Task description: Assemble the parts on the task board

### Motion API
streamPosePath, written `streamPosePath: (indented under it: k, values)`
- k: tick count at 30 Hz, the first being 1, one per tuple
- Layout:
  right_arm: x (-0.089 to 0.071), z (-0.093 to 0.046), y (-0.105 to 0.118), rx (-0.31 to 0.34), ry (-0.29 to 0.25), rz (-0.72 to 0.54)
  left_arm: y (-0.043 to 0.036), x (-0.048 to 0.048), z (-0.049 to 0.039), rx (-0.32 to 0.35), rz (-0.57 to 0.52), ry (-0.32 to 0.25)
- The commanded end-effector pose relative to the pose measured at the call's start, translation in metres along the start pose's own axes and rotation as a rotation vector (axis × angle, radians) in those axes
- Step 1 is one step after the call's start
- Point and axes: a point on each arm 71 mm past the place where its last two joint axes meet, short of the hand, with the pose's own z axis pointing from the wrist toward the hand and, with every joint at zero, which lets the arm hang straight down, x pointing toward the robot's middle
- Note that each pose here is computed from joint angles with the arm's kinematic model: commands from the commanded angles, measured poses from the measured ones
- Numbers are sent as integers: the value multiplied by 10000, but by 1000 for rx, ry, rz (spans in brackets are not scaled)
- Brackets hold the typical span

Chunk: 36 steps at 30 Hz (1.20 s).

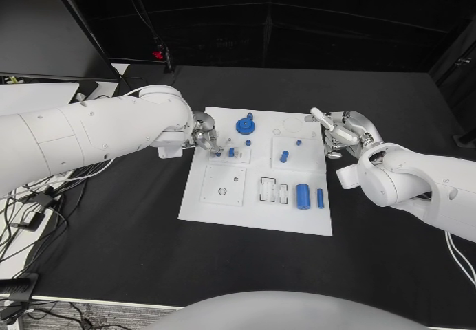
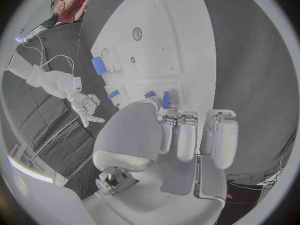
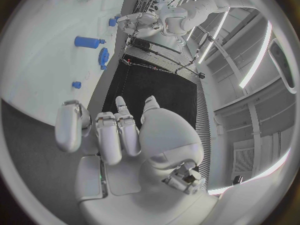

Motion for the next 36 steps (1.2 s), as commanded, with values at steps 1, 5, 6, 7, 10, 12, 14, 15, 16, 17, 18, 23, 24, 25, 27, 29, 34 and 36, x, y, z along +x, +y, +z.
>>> streamPosePath:
  k: [1,5,6,7,10,12,14,15,16,17,18,23,24,25,27,29,34,36]
  values:
    - [12,2,19,-11,5,3,15,69,30,-19,14,26]
    - [12,3,19,-11,4,3,19,79,33,-26,21,40]
    - [12,3,19,-11,4,3,21,82,34,-30,23,44]
    - [11,3,19,-11,4,3,23,84,34,-32,25,48]
    - [10,3,18,-11,4,3,27,91,35,-39,30,58]
    - [9,3,18,-11,4,3,26,93,37,-43,31,59]
    - [9,3,18,-10,4,3,22,94,39,-45,32,60]
    - [11,3,18,-10,5,3,20,96,41,-46,33,61]
    - [12,3,18,-10,5,3,17,98,42,-46,34,63]
    - [14,4,19,-10,6,4,13,103,44,-47,36,66]
    - [15,4,19,-10,6,4,11,104,45,-48,37,68]
    - [15,4,19,-11,6,4,14,106,47,-51,36,68]
    - [14,3,19,-10,6,4,17,106,47,-53,36,68]
    - [13,3,19,-10,6,4,19,105,47,-53,36,68]
    - [11,1,18,-10,5,3,22,106,48,-55,37,70]
    - [9,0,18,-10,5,3,21,107,50,-56,38,71]
    - [5,-1,18,-10,3,3,14,113,54,-54,40,76]
    - [4,-2,18,-11,3,3,11,115,55,-53,41,77]
